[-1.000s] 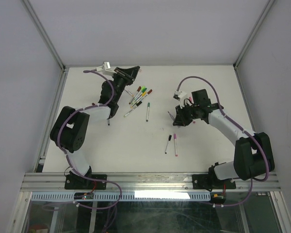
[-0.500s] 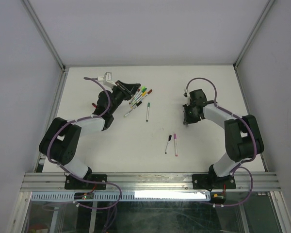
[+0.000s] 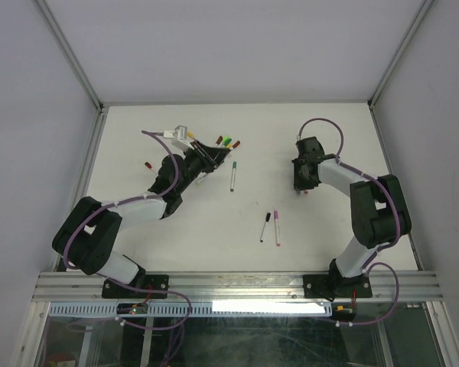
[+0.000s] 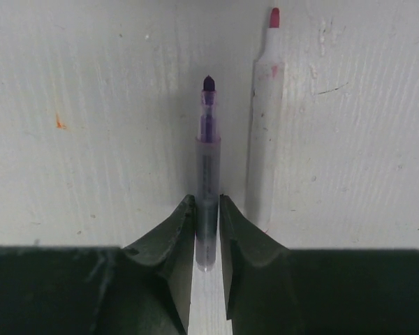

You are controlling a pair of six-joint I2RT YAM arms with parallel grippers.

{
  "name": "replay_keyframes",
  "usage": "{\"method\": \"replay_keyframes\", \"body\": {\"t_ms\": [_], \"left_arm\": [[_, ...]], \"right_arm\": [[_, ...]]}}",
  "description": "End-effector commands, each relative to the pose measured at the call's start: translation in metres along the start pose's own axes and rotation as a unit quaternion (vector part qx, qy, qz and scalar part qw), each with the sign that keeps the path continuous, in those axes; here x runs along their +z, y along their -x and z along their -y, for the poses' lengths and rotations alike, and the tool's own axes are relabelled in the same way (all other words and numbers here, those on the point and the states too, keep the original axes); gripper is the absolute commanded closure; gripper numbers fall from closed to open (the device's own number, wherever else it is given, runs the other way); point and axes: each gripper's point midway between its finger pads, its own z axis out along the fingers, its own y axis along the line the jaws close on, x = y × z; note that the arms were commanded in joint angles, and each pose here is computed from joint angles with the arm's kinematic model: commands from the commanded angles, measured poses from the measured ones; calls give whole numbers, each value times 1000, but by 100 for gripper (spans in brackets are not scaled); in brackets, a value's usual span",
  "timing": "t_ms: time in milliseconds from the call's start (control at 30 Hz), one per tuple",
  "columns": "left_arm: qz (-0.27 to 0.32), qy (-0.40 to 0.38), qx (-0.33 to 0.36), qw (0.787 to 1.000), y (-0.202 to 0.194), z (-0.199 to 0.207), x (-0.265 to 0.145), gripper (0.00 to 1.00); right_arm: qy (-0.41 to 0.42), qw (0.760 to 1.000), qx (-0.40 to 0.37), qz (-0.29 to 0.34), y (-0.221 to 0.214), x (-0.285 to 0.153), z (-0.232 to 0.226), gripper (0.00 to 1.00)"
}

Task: Open the pen caps
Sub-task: Place the pen at the center of the board, then place the pen cap at the center of the board.

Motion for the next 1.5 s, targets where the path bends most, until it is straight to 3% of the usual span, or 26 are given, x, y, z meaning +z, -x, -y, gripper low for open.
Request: {"method": "replay_keyframes", "body": {"t_ms": [0,367,633,933,1100,1233,1467], "left_arm": [[15,-11,22,1000,5,14,-4,100],[-10,-17,26,999,-18,19,4,100],[-78,-12,34,996,-59,11,35,100],[-148,1,23,989,-106,4,90,100],[-193,6,7,981,-140,-4,124,100],[-233,22,-4,972,-167,-14,152,100],[-264,61,1,963,-198,-35,188,100]], "right_arm": [[-12,999,7,32,22,-1,2,75],[10,999,-3,40,27,-9,-5,72],[37,995,-16,93,47,-39,-11,71],[46,986,-32,154,68,-76,-5,71],[73,984,-52,154,70,-93,9,55],[123,978,-60,155,66,-106,12,54],[124,974,-56,179,70,-119,22,55]]}}
